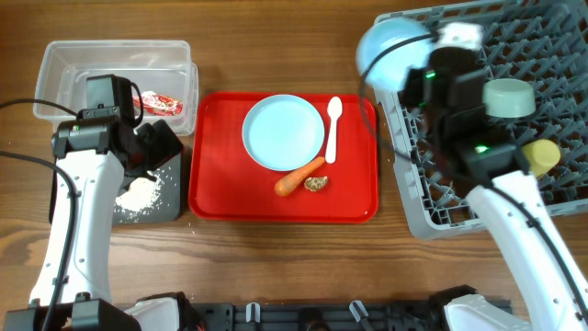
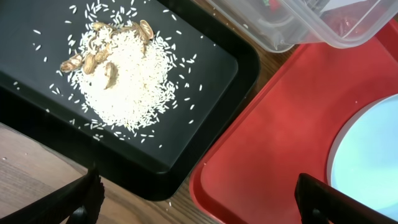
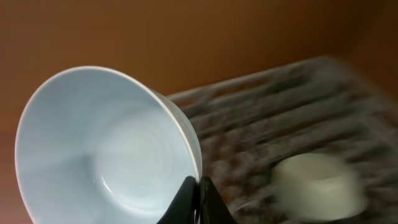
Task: Sort waste into correct bins and load items into the dishwasher rack
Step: 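Carry the small blue bowl right and set it in the rack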
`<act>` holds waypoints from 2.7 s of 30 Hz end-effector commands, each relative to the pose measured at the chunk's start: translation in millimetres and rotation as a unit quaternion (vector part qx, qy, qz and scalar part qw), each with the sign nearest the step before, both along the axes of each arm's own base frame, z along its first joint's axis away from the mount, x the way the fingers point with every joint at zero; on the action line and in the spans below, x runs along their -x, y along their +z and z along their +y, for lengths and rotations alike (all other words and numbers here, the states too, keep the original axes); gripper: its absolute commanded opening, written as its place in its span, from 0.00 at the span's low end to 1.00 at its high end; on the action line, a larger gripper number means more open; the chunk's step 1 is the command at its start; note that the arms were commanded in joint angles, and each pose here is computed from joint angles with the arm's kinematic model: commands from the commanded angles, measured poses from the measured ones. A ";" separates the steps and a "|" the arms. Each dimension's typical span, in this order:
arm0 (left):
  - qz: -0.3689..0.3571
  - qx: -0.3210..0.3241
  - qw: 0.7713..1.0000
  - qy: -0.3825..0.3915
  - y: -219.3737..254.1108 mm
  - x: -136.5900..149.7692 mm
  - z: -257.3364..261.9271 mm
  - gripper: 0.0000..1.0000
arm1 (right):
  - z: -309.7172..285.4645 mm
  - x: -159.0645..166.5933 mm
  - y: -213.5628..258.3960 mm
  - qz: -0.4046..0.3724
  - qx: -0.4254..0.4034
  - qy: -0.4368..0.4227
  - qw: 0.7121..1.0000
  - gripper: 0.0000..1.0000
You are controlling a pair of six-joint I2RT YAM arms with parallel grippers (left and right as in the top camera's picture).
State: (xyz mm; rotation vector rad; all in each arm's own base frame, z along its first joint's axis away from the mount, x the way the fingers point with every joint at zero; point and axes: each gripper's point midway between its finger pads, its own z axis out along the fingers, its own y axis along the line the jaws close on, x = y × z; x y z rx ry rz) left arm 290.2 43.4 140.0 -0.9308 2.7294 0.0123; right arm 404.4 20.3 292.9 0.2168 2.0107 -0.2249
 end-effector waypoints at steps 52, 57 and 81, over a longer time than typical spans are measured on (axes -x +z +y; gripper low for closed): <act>-0.033 0.007 0.999 0.007 8.3 -11.6 0.0 1.00 | -340.5 8.3 -123.7 0.197 0.277 -0.367 0.866 0.04; -0.034 0.008 0.999 0.007 8.3 -11.9 -0.5 1.00 | -324.8 -2.2 -126.3 0.199 0.281 -0.348 0.872 0.14; -0.034 0.008 0.999 0.007 8.3 -11.9 -0.5 1.00 | -301.1 -8.7 -95.7 0.160 0.249 -0.307 0.905 0.64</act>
